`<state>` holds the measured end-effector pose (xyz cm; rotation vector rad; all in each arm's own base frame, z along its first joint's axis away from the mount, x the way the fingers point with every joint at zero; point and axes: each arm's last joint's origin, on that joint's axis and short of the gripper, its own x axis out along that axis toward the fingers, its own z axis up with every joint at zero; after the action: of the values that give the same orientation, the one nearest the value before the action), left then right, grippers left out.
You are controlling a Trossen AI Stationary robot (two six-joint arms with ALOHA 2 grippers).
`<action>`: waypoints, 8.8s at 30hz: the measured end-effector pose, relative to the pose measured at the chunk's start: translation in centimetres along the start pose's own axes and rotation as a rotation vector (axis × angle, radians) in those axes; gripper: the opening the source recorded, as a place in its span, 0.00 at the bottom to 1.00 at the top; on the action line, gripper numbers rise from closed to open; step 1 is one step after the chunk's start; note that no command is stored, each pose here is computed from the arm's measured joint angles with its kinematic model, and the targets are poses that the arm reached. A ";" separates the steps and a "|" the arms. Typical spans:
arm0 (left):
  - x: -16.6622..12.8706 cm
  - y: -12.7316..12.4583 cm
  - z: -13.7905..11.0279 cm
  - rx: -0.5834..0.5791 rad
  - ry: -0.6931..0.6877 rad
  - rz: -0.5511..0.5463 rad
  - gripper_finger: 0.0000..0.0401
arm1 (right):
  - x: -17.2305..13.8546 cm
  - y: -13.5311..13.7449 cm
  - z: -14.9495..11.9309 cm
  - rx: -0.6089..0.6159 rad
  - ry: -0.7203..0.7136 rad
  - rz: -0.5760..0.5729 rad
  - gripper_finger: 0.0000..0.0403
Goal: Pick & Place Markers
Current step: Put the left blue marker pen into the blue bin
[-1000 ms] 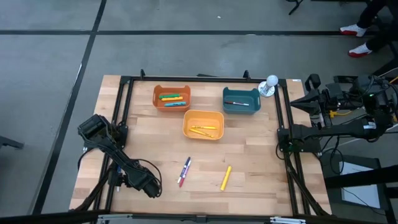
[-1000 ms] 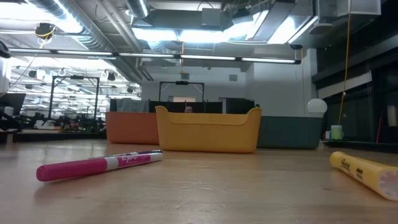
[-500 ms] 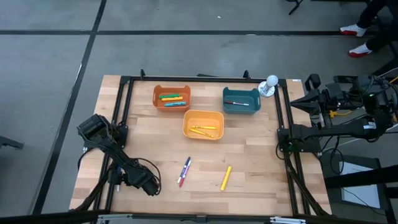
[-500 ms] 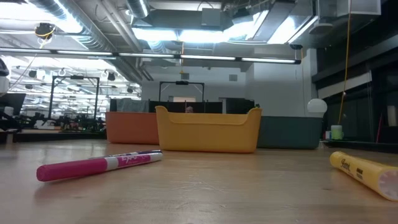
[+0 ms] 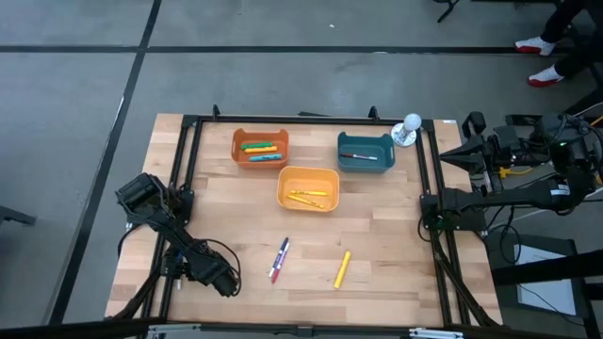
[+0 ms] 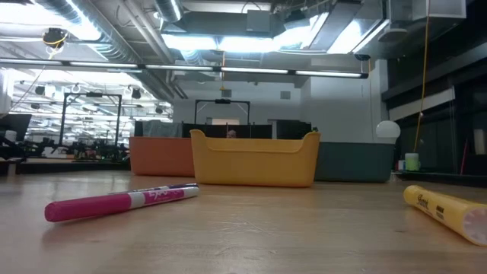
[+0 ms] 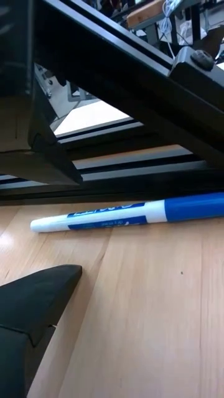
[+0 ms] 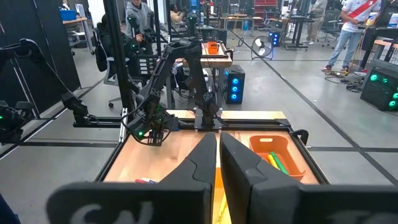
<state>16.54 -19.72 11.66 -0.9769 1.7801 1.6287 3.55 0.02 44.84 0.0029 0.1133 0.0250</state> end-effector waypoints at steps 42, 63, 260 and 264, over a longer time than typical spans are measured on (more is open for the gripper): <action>-0.7 2.6 -0.5 0.085 -0.051 -0.160 0.53 | 0.0 0.0 0.0 0.000 0.000 0.000 0.06; -0.3 3.5 -0.7 0.128 -0.109 -0.253 0.53 | 0.0 0.0 0.0 0.000 0.000 0.000 0.06; -5.1 5.3 -1.0 0.174 -0.180 -0.479 0.45 | 0.0 0.0 0.0 0.000 0.000 0.000 0.06; -4.8 5.5 -0.8 0.176 -0.201 -0.472 0.52 | 0.0 0.0 0.0 0.000 0.000 0.000 0.06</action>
<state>15.09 -19.72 18.81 -1.0158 1.3989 1.2068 3.56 0.02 44.83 0.0029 0.1137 0.0253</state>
